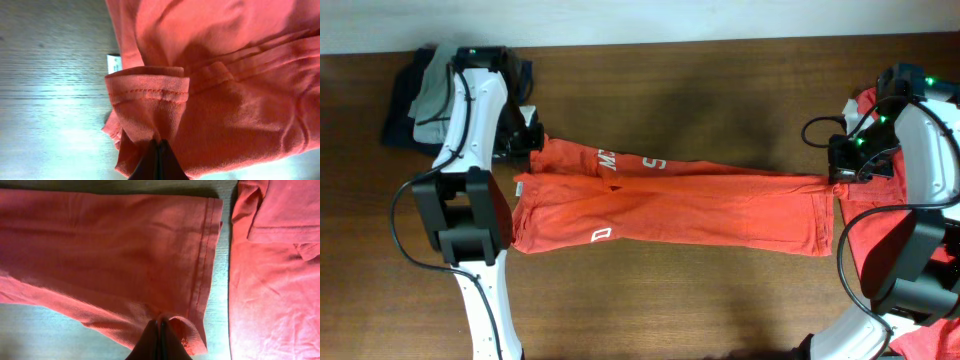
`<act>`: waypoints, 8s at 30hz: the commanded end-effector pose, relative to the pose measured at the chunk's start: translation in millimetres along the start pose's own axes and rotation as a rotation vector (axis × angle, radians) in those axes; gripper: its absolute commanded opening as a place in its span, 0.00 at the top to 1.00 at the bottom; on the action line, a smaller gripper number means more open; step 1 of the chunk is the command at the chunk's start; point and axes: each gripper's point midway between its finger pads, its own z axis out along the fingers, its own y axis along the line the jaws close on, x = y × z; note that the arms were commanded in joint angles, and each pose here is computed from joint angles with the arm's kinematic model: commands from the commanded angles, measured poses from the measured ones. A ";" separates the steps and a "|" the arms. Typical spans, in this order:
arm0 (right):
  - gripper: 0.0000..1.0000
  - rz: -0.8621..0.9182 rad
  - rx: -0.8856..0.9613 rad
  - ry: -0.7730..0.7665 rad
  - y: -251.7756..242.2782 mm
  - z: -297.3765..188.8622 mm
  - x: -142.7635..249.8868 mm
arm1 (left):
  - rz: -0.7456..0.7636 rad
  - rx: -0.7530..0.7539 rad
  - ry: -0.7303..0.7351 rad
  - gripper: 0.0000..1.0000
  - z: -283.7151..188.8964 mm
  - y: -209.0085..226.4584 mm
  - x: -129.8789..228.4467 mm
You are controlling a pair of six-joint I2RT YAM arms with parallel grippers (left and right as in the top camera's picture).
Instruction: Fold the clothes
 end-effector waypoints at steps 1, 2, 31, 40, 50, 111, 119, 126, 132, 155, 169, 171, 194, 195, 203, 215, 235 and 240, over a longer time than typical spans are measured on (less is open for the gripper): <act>0.96 -0.001 0.024 0.052 -7.5 14.4 6.0 | -0.014 -0.011 -0.003 0.99 -1.3 2.0 4.6; 0.96 0.001 0.021 0.066 -7.6 18.5 8.2 | -0.014 -0.011 -0.002 0.99 -0.2 2.1 4.6; 0.96 0.084 0.048 0.121 -17.4 82.9 30.5 | -0.035 -0.037 0.086 0.99 29.5 6.0 18.7; 0.88 0.112 0.047 0.136 -16.7 82.4 34.3 | -0.036 -0.038 0.108 0.98 34.8 6.5 23.0; 0.29 0.119 0.039 0.129 -15.2 81.6 32.5 | -0.034 -0.052 0.079 0.50 35.3 8.7 16.0; 0.77 -0.459 -0.303 -0.085 152.0 117.4 -3.4 | 0.010 0.101 -0.245 0.95 19.1 -42.2 -60.6; 0.78 -0.559 -0.267 -0.017 178.0 148.9 19.9 | 0.010 0.101 -0.244 0.95 19.1 -42.2 -60.5; 0.81 -0.552 -0.253 0.080 174.2 154.4 45.6 | 0.010 0.101 -0.244 0.95 19.1 -42.1 -60.5; 0.81 -0.527 -0.245 0.168 166.9 151.8 65.0 | 0.010 0.100 -0.244 0.94 19.1 -42.2 -60.5; 0.62 -0.049 -0.044 0.104 55.9 56.5 3.0 | -0.016 0.034 -0.268 0.50 17.9 -21.2 -66.5; 0.20 0.190 -0.077 0.170 -19.1 95.2 41.4 | -0.011 0.042 -0.347 0.01 11.9 -23.1 -85.1; 0.20 0.193 -0.077 0.165 -21.0 105.0 44.1 | -0.010 0.042 -0.347 0.01 12.0 -23.3 -85.0; 0.15 0.260 0.038 0.102 -42.9 159.5 56.5 | -0.022 0.014 -0.350 0.01 11.7 -15.2 -85.8; 0.15 0.260 0.039 0.098 -43.2 159.7 55.4 | -0.024 0.004 -0.351 0.01 11.7 -13.4 -86.0; 0.14 0.257 0.043 0.068 -45.3 159.6 48.0 | -0.023 0.002 -0.363 0.01 10.7 -13.5 -88.7; 0.15 0.233 -0.032 0.020 -34.3 138.5 31.8 | -0.023 0.003 -0.370 0.01 10.1 -13.7 -90.2; 0.14 0.244 0.018 0.023 -39.7 104.9 28.7 | -0.022 0.004 -0.379 0.01 9.3 -14.1 -92.3; 0.10 0.270 0.094 0.027 -52.6 105.4 31.2 | -0.022 0.004 -0.379 0.01 9.3 -14.1 -92.2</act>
